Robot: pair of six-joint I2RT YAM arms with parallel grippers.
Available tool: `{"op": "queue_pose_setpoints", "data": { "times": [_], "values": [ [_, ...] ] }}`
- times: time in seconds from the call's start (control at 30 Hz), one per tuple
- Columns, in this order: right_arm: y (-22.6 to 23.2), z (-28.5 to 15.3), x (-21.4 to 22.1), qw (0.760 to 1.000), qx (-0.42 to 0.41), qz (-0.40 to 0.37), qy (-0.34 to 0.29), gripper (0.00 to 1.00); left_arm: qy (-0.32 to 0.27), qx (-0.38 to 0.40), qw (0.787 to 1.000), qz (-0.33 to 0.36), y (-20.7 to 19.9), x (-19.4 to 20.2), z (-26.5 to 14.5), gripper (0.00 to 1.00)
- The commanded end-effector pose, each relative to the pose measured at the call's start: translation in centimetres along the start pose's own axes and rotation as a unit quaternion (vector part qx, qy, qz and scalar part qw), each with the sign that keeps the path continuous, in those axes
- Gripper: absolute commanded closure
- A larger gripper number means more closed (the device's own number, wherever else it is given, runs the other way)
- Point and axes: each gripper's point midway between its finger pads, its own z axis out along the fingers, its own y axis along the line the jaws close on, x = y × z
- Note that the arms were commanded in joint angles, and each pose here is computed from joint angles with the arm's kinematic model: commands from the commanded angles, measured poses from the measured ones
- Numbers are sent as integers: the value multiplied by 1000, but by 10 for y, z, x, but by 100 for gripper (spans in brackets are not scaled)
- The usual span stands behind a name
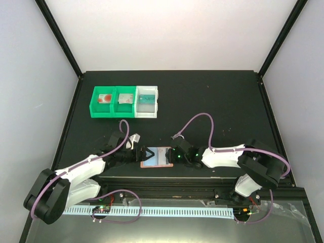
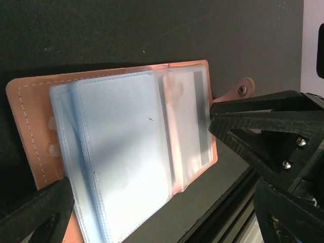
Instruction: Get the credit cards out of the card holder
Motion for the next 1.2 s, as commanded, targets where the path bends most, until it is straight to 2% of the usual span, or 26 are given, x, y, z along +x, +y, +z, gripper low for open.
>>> {"op": "queue_pose_setpoints", "data": {
  "times": [0.0,0.5,0.87,1.17],
  "values": [
    [3,1,-6,1000,-5,2,-13,73,-8,-1,1000,16,0,-2,1,1],
    [31,-12,-20,997,-68,14,-36,70,-5,2,1000,17,-3,-2,2,1],
    [43,-17,-20,995,-99,16,-30,69,-6,3,1000,17,-4,-3,1,1],
    [56,-16,-15,991,-131,11,-13,64,-6,4,1000,17,-5,-1,0,1]
  ]
}}
